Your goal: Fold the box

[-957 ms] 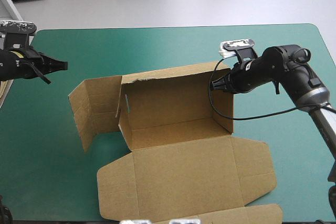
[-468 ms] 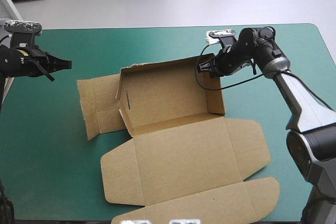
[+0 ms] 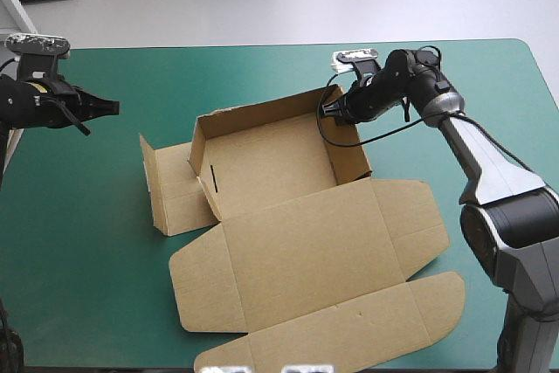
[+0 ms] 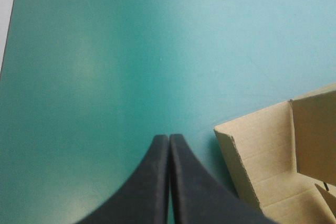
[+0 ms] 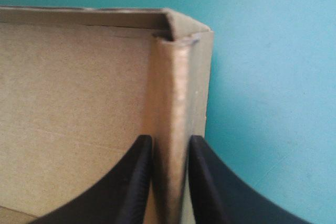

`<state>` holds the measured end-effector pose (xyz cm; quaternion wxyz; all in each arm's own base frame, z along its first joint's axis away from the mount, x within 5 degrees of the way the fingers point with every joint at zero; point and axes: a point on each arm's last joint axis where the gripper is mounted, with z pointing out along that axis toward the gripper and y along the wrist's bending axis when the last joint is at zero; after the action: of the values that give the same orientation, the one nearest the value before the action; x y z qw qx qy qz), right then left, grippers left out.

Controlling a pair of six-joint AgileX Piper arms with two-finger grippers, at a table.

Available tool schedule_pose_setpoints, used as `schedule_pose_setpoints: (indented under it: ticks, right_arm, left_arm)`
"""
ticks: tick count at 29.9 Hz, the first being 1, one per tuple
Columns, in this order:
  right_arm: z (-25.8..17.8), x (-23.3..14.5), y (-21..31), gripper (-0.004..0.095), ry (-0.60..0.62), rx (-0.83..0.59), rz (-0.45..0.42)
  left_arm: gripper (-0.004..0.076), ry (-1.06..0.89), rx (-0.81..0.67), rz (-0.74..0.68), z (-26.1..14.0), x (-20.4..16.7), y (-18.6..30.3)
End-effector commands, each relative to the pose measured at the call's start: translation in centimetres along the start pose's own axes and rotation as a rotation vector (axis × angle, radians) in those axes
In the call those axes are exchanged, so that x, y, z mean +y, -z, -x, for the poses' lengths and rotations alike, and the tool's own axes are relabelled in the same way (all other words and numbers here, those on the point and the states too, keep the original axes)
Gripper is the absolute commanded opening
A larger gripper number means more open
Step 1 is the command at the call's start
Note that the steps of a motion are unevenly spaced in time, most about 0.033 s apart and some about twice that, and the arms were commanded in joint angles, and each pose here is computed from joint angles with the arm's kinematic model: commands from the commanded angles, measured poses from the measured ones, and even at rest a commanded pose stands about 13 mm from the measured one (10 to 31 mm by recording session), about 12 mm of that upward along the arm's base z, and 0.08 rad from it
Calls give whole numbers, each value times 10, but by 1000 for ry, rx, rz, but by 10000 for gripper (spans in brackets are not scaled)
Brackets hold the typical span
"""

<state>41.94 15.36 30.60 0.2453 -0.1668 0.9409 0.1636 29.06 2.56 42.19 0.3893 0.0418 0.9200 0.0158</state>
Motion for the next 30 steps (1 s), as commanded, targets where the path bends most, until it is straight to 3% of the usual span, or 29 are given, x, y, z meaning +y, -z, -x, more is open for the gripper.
schedule_pose_setpoints:
  ticks: [1,4,14,18,22,30]
  right_arm:
    - [18,15,59,449,40,-167,13]
    - [21,21,81,565,58,-197,18]
    - [17,32,130,548,105,-149,-4]
    - [17,32,123,548,86,-130,-21]
    - [11,32,108,547,102,-74,-106]
    - [-10,41,72,543,128,65,-154]
  left_arm:
    - [-7,3,-103,6,10,-1,19]
    - [-7,3,-103,6,10,-1,19]
    - [-7,1,-92,3,9,-1,19]
    - [-7,1,-90,3,9,-1,19]
    - [-7,1,-90,3,9,-1,19]
    - [-7,4,-91,-1,9,-2,19]
